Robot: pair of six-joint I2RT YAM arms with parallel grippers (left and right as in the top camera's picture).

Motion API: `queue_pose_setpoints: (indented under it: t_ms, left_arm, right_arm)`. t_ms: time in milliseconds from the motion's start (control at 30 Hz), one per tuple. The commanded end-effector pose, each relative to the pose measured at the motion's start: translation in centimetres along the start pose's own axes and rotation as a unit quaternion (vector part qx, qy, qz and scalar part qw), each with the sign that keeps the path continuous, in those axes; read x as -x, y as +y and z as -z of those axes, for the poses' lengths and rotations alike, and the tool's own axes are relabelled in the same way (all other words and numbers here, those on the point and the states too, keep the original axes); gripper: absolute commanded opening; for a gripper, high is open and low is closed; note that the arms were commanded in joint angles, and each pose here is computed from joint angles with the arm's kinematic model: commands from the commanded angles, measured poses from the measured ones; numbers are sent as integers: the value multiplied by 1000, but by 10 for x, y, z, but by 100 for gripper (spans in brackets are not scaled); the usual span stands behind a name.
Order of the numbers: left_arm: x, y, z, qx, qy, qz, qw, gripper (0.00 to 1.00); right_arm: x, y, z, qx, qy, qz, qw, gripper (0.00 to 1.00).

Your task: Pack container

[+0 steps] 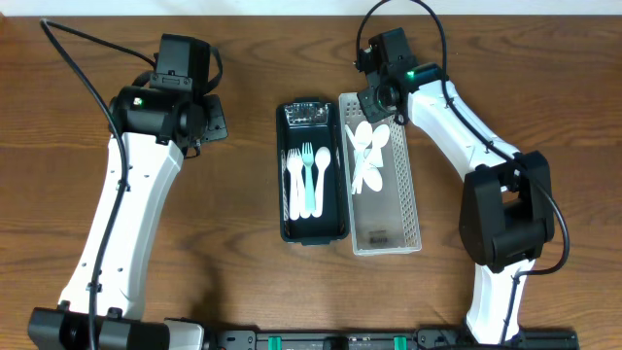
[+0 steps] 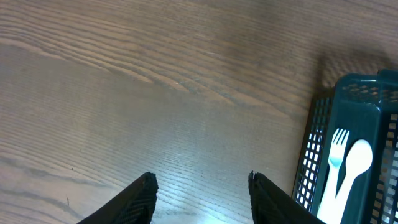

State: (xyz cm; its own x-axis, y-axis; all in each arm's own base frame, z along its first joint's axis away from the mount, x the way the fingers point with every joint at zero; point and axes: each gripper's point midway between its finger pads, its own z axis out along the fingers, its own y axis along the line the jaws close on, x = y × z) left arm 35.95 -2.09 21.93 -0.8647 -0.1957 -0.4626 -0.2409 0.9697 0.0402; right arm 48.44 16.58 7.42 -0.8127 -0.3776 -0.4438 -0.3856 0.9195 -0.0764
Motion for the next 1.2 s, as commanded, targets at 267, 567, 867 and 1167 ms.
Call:
queue_pose_setpoints:
  t_ms: [267, 567, 867, 1167]
  left_arm:
    - [-1, 3, -2, 8, 3, -8, 1000, 91]
    - [10, -1, -2, 0, -19, -3, 1000, 98]
    - [22, 5, 0, 1, -43, -8, 999, 98]
    - [-5, 23, 40, -9, -73, 2, 997, 98]
  right_arm:
    - [47, -46, 115, -72, -122, -65, 988, 82]
    - [52, -123, 165, -130, -182, -146, 964, 99]
    - [26, -171, 187, -154, -176, -200, 952, 99]
    - [-3, -176, 262, -155, -242, -237, 928, 99]
